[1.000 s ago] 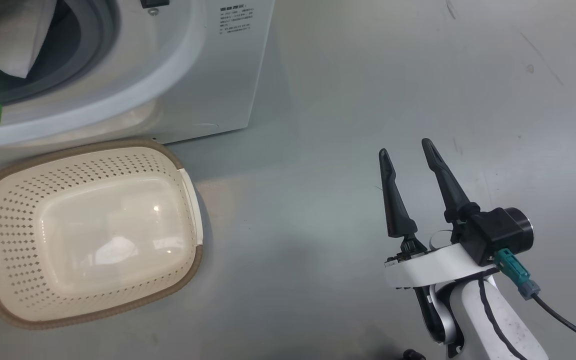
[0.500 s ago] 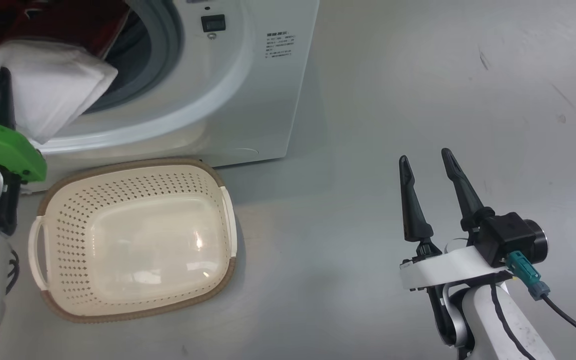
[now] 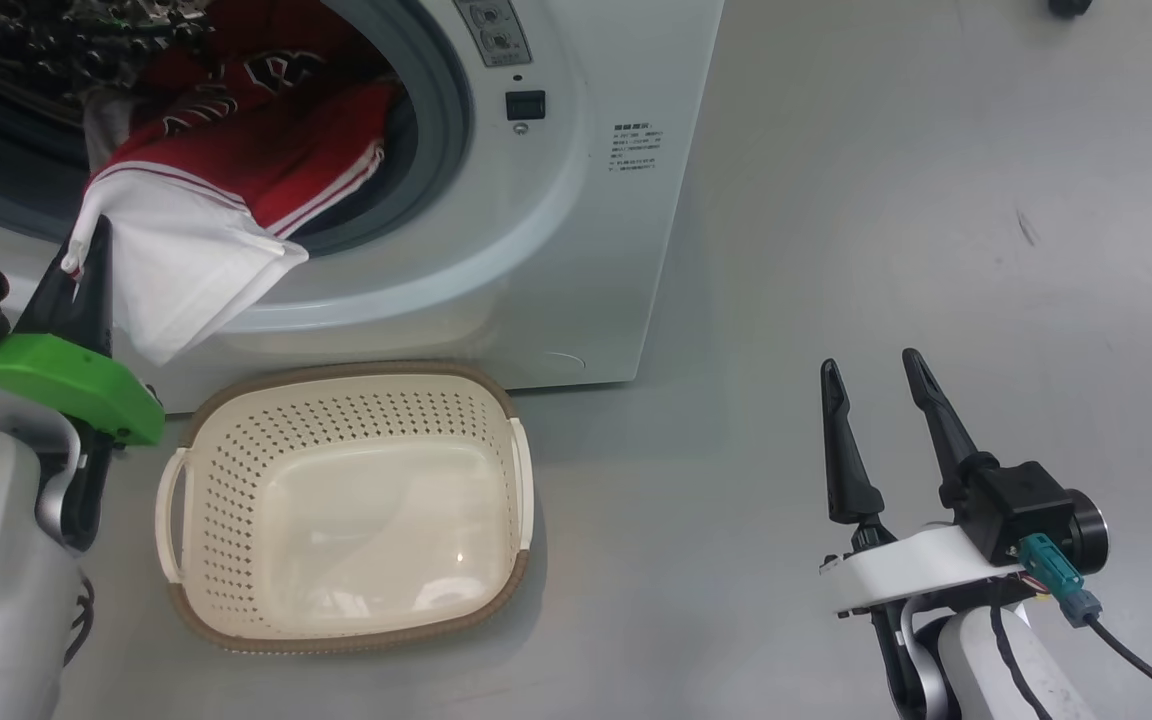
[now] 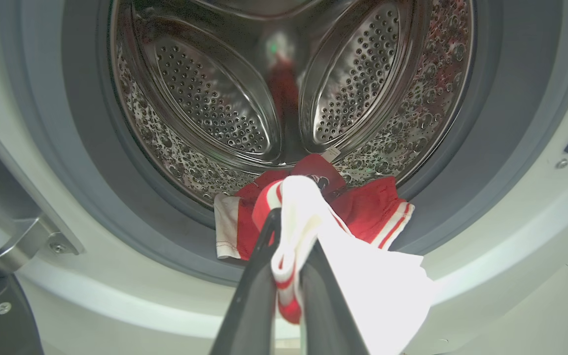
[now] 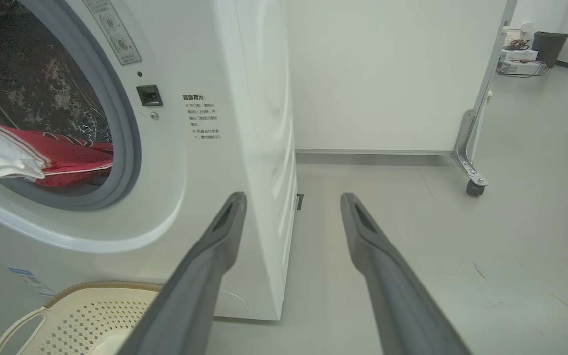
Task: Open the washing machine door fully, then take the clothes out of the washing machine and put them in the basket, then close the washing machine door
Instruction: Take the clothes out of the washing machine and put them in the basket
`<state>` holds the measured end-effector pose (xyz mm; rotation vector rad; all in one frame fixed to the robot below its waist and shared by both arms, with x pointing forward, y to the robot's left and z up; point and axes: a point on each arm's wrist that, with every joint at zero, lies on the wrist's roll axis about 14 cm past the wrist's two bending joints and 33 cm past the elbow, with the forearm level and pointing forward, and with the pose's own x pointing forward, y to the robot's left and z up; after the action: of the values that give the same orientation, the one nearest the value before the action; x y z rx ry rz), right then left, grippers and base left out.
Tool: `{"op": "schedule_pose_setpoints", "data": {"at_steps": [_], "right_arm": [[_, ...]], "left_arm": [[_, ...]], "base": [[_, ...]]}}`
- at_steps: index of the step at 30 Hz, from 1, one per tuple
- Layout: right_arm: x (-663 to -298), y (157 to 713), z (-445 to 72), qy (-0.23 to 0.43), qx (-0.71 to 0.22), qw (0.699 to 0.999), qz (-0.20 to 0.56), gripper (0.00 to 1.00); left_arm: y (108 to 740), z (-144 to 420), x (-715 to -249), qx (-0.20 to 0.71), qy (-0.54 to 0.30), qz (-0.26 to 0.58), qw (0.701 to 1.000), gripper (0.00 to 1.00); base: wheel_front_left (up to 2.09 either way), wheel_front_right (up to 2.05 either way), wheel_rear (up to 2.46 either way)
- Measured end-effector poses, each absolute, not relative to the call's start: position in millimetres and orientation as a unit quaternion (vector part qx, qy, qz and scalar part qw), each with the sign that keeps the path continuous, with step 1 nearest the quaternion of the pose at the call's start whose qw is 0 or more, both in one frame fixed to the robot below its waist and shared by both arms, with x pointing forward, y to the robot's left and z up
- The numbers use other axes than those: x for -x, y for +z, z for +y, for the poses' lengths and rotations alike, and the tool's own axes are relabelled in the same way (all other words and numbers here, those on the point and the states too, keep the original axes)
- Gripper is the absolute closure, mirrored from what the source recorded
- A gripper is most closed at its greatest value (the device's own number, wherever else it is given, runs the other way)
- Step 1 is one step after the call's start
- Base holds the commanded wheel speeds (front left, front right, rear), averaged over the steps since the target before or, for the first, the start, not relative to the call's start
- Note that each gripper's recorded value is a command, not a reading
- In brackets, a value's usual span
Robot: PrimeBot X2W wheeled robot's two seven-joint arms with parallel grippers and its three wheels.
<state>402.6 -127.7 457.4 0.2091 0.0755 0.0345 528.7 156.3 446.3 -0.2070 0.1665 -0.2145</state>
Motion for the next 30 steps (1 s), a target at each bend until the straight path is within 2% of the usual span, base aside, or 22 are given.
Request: {"op": "schedule_pose_setpoints", "data": {"at_steps": [8,21,30], "right_arm": [[-392.9,466.4,-121.0,0.028,-0.106,0.994,0.028,0.00],[-382.7,475.3,-115.7,0.044,-0.110,0.993,0.018,0.00],[-380.4,480.5,-115.6,0.048,-0.111,0.993,0.011,0.00]], "left_arm": [[474.0,182.0,-504.4,0.099,-0.087,0.048,0.990,1.00],[559.6,209.5,-481.8,0.123,-0.061,-0.086,0.987,1.00],[591.3,214.4,-465.3,0.117,-0.058,-0.141,0.981,1.00]], "base": [[0.00,0.00,0.00],[0.00,0.00,0.00],[0.00,0.00,0.00]]}}
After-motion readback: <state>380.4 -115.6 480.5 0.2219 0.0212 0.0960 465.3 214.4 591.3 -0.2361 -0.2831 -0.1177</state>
